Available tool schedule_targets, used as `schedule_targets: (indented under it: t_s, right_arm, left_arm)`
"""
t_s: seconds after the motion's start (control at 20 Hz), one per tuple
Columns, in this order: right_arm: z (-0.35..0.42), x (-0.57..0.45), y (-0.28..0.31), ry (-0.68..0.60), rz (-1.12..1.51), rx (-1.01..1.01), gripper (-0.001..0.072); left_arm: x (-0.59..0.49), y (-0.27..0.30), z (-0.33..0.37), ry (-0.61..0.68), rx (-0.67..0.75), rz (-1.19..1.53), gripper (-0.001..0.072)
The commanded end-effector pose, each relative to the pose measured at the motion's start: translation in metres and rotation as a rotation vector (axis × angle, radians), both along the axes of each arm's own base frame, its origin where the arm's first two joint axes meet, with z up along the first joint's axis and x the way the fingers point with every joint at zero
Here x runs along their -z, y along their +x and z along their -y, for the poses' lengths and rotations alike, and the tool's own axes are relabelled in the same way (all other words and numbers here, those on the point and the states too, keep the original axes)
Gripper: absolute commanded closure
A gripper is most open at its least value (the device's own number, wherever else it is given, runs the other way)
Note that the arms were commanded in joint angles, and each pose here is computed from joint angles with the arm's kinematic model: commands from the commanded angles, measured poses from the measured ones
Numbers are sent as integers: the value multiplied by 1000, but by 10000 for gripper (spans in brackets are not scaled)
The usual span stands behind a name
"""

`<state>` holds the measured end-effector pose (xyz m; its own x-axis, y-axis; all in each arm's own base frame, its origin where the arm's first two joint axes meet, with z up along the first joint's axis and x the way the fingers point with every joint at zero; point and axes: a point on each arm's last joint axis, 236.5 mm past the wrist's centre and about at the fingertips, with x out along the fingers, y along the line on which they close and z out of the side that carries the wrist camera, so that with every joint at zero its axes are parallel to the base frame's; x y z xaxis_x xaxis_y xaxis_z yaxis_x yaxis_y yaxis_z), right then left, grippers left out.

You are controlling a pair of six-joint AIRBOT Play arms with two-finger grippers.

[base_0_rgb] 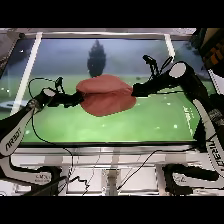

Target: Fold the clothes and pants, and hang the long-sleeved shirts on hangers.

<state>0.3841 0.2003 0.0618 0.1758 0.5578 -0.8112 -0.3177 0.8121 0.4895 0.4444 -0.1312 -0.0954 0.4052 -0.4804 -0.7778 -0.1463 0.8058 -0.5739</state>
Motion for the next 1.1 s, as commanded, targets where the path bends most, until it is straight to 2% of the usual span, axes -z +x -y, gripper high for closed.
schedule_targets:
  t_s: [0.0,0.15,0.3,0.5,0.65,0.75,0.85,0.95,1.05]
  right_arm:
    - [2,-1,3,-6,14,7,702]
    - [6,-6,14,-15,60,20,702]
    - [12,-36,36,-5,161,40,702]
    - [31,-108,69,21,338,96,703]
    - [49,-165,84,30,474,140,704]
    - [61,-186,86,25,504,179,704]
    - [61,-182,71,12,443,149,704]
    - [50,-157,39,-21,301,48,704]
    - [35,-132,3,-56,161,-70,703]
  left_arm:
    - [-11,21,-2,24,-1,75,684]
    - [-85,60,1,63,78,294,685]
    - [-201,81,1,82,92,556,685]
    - [-340,59,-5,89,47,841,684]
    - [-389,31,-7,91,48,938,685]
    - [-392,14,-2,102,100,928,685]
    - [-361,-10,10,148,250,816,685]
    - [-305,-41,3,273,422,617,685]
    - [-254,-71,-33,422,483,372,685]
